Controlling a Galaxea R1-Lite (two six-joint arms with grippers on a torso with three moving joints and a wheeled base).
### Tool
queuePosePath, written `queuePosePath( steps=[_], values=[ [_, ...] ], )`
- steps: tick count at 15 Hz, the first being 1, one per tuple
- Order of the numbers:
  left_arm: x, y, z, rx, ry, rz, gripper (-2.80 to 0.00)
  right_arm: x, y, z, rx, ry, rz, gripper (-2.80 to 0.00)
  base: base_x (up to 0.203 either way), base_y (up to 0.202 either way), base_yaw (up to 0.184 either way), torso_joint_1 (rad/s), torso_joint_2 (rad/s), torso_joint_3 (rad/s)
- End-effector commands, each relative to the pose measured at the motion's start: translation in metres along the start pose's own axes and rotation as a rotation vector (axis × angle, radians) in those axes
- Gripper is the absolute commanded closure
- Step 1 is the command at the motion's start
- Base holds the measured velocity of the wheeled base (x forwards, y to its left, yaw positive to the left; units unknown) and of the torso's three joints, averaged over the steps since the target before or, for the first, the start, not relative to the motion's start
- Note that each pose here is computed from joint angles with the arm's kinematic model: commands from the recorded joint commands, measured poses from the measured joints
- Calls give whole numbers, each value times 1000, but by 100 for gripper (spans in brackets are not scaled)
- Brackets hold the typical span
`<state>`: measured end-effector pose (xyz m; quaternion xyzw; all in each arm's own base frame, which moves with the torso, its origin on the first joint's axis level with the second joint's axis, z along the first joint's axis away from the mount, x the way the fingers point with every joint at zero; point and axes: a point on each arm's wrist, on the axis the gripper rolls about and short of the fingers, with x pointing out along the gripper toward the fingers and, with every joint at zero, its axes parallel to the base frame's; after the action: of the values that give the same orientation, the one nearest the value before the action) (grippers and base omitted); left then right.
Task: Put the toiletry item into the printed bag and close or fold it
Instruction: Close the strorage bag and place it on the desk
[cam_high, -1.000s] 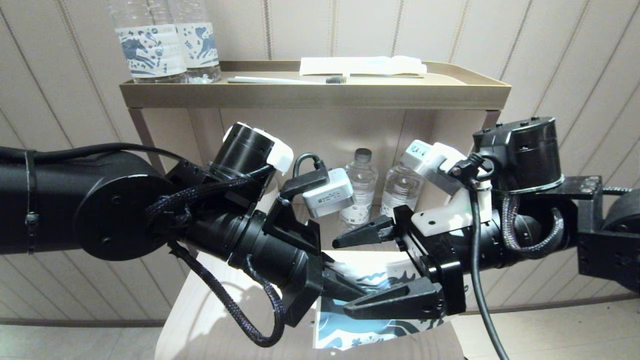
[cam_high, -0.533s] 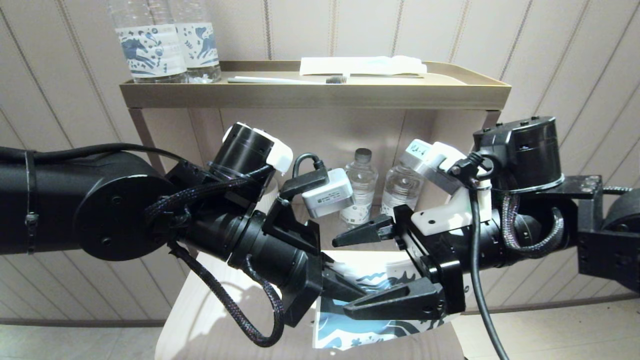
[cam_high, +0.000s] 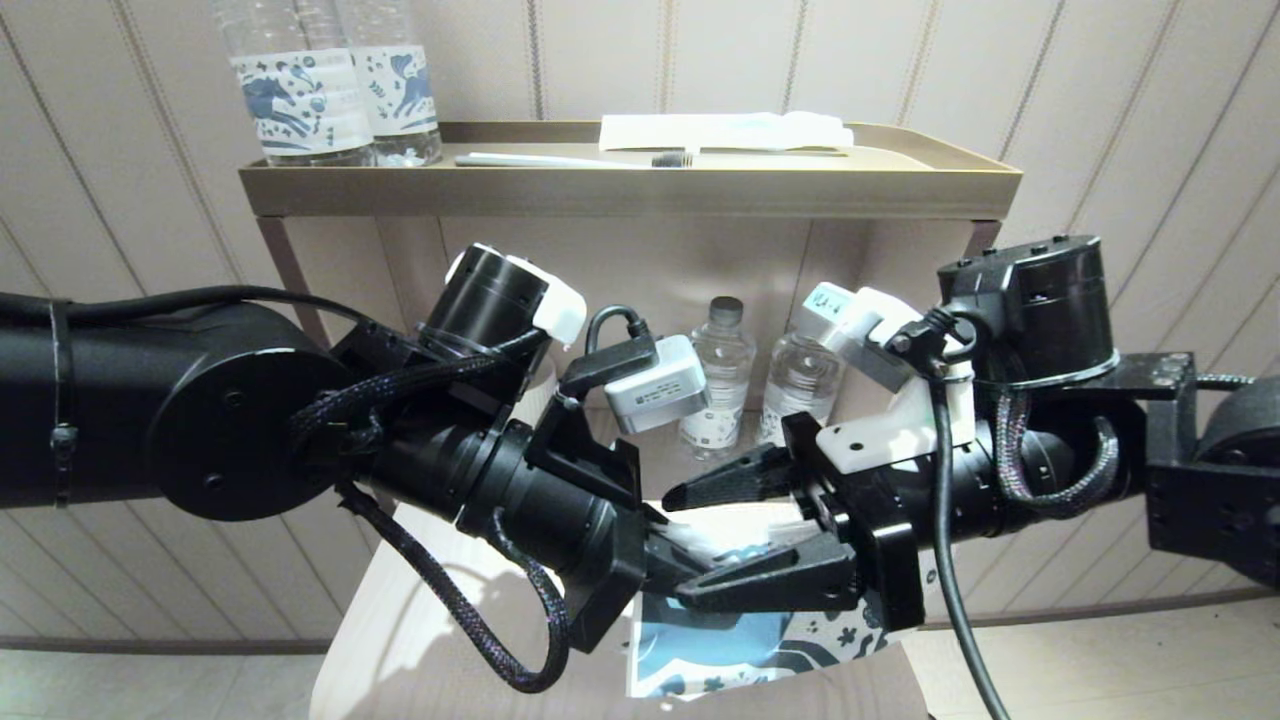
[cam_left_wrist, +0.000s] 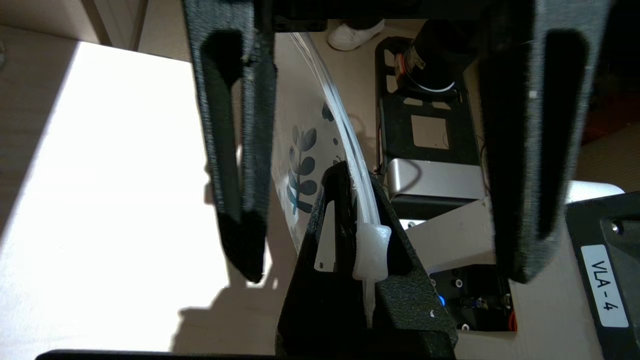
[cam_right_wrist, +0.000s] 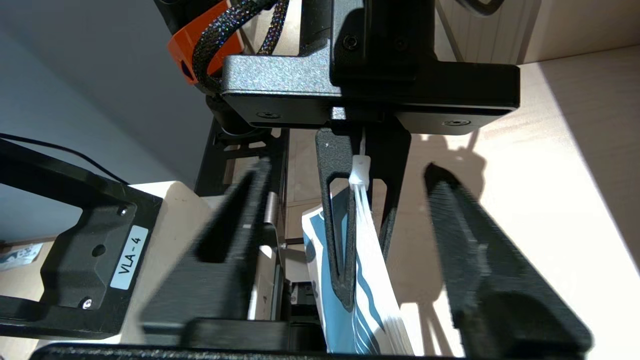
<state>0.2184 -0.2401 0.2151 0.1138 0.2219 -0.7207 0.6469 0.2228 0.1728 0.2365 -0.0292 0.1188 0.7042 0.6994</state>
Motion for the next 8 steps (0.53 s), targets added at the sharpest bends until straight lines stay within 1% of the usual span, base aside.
queuePosePath(
  steps=[1, 8],
  values=[
    [0, 0, 0, 0, 0, -5, 0, 1, -1, -1, 0, 0, 8, 0, 0, 0, 0, 0, 0, 0],
    [0, 0, 0, 2, -2, -4, 0, 1, 0, 0, -3, -2, 10, 0, 0, 0, 0, 0, 0, 0]
  ],
)
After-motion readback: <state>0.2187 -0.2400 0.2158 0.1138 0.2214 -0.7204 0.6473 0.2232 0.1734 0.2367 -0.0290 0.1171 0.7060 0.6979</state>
